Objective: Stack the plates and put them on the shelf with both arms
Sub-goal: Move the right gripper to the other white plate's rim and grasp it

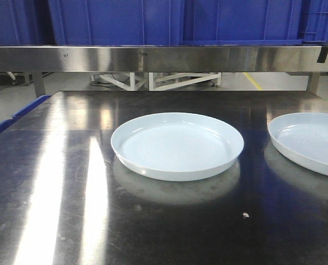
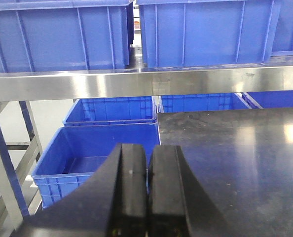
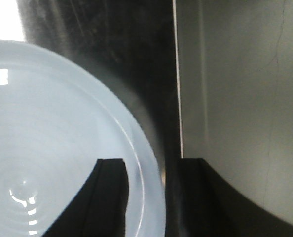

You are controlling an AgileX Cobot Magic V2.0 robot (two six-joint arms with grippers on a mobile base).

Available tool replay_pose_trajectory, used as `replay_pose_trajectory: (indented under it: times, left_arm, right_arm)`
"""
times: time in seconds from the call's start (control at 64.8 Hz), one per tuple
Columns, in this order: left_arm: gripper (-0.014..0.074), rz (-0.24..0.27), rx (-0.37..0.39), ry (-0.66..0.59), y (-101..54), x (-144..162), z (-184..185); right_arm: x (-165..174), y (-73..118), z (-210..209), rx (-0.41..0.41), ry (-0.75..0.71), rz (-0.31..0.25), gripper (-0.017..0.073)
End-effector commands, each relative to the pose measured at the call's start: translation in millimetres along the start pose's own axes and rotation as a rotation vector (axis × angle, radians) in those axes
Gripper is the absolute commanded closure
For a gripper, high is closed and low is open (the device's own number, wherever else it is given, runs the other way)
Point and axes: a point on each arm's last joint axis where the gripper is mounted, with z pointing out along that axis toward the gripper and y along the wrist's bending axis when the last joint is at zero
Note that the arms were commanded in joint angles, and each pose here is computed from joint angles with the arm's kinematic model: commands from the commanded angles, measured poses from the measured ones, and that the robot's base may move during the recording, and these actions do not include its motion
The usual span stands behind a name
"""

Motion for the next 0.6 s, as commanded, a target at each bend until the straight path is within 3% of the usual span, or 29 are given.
replay_pose_trajectory:
  times: [0.0, 0.586]
  left_arm:
    - [0.0512, -0.001, -0.015, -0.110, 1.8, -18, 0]
    - [0.0512, -0.001, -0.015, -0.110, 1.8, -18, 0]
  right_arm:
    - [-9, -1.1, -19, 0.011, -0.089, -0.021, 0.0195]
    - [-6, -2.4, -9, 0.013, -0.056, -0.025, 0.0197]
